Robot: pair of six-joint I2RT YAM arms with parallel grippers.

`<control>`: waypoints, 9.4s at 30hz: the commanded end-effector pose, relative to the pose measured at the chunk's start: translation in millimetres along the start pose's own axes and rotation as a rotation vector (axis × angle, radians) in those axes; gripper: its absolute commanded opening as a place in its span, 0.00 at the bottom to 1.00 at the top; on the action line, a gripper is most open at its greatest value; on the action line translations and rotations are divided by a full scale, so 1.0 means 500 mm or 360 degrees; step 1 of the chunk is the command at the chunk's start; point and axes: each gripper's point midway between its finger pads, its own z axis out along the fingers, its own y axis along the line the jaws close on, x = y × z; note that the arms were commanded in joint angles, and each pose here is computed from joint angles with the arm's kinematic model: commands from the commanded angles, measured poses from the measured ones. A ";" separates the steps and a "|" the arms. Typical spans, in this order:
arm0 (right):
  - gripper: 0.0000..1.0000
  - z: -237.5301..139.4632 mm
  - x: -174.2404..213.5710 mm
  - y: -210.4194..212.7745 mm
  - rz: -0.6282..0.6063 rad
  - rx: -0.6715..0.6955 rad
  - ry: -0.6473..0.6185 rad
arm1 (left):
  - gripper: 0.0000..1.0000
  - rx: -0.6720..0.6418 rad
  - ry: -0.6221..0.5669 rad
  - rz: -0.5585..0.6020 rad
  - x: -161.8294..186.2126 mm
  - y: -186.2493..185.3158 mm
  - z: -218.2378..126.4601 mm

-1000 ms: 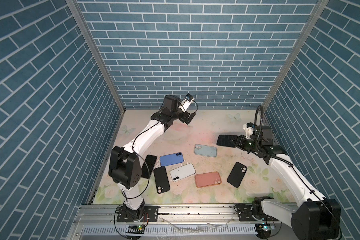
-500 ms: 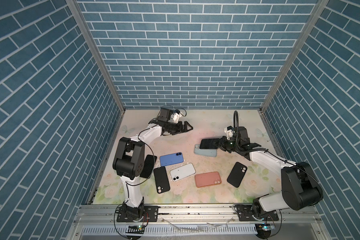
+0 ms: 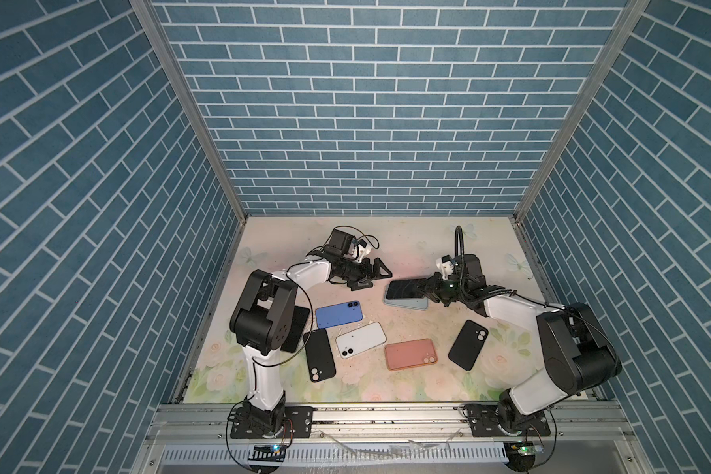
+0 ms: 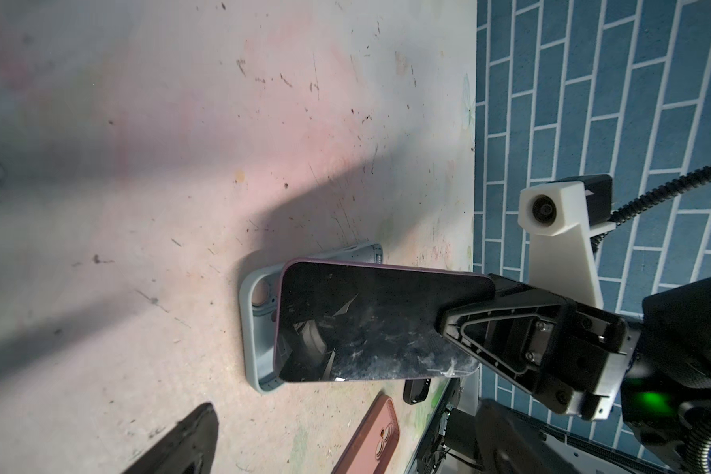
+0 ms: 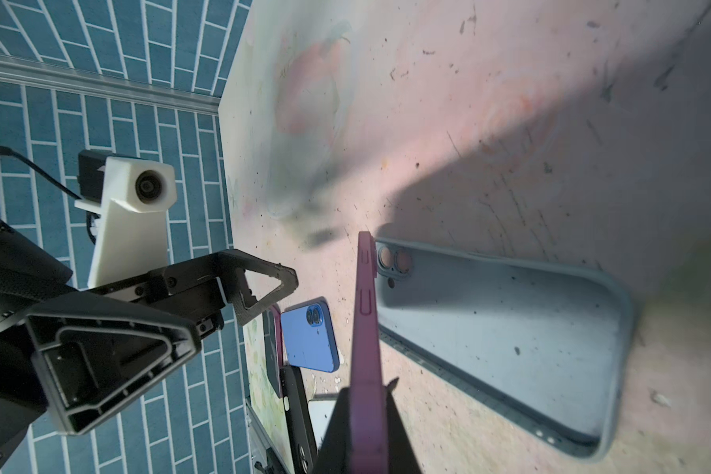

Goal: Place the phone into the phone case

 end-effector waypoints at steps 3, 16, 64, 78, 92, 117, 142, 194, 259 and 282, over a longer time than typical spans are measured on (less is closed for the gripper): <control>0.00 0.008 0.011 0.015 0.0002 -0.0090 0.0049 | 1.00 0.0033 0.0067 -0.0079 0.028 0.011 0.047; 0.00 0.023 0.038 -0.059 0.0062 0.0100 0.0248 | 0.99 -0.0004 0.0080 -0.0145 0.031 0.045 0.086; 0.16 0.034 0.027 -0.275 -0.0028 0.0771 0.0271 | 1.00 -0.0015 0.0040 -0.0158 0.019 0.030 0.116; 0.38 -0.011 -0.036 -0.221 -0.0268 0.0893 0.0196 | 1.00 -0.0034 -0.0028 -0.0147 0.014 0.021 0.098; 0.50 -0.044 -0.093 -0.170 -0.0482 0.0995 0.0171 | 1.00 -0.0038 -0.0067 -0.0142 0.009 0.016 0.090; 0.44 -0.027 -0.078 -0.173 -0.0544 0.0897 0.0201 | 0.71 -0.0243 0.0038 0.0007 0.017 0.035 0.154; 0.20 0.014 -0.021 -0.178 -0.0568 0.0842 0.0353 | 0.34 -0.0410 0.0123 -0.0011 0.043 0.069 0.190; 0.56 -0.013 -0.060 -0.184 -0.0178 0.0419 0.0217 | 0.63 -0.0279 0.0067 0.0146 0.007 0.021 0.162; 0.38 -0.024 -0.049 -0.149 -0.0376 0.0299 0.0192 | 0.48 -0.1341 0.0300 0.0267 0.004 0.235 0.137; 0.39 -0.040 -0.071 -0.134 -0.0404 0.0356 0.0139 | 0.38 -0.1357 0.0385 0.0229 0.065 0.271 0.128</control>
